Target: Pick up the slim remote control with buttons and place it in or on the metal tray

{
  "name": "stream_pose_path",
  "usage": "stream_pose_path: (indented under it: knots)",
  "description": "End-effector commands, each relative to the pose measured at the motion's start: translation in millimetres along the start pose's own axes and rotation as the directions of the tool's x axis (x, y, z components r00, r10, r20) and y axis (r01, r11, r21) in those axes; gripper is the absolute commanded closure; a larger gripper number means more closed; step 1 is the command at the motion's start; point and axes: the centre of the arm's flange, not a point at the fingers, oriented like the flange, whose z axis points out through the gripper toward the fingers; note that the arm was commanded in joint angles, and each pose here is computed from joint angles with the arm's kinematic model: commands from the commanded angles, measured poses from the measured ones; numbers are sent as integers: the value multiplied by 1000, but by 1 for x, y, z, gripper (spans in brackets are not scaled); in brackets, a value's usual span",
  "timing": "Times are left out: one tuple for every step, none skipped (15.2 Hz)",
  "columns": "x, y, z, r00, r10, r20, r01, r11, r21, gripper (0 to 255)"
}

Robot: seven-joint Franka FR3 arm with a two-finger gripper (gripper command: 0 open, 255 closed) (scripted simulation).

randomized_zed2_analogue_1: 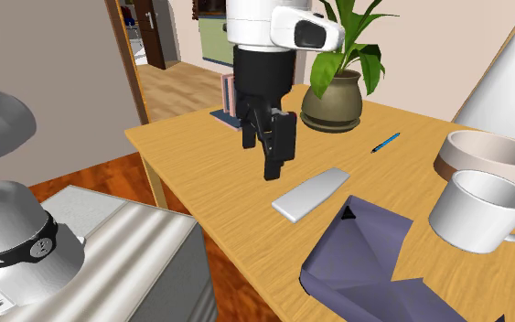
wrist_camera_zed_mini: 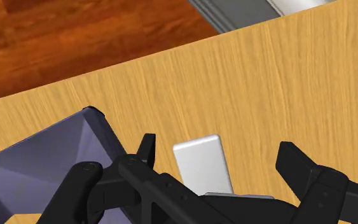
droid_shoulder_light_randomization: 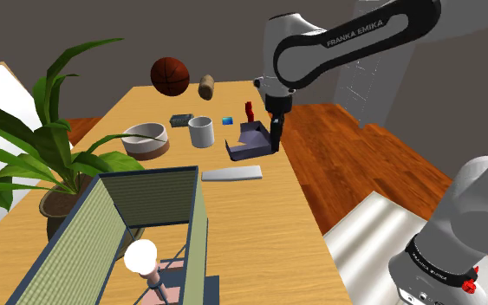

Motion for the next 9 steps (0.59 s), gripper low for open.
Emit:
stream_pose_path:
  knots:
    - [25,-1,15,999,-50,-4,50,999,-4,0]
    - [36,-2,21,997,-74,-5,74,997,-7,0]
    - [47,-5,28,995,-99,-7,99,995,-9,0]
    - [58,-7,34,992,-123,-8,123,992,-11,0]
    - [69,-10,40,989,-147,-9,147,989,-13,0]
    - [80,-12,47,985,-171,-10,171,985,-16,0]
    - [91,-16,53,981,-195,-11,195,981,-18,0]
    - [102,-19,59,976,-219,-12,219,976,-21,0]
    - [113,-23,66,970,-243,-13,242,970,-23,0]
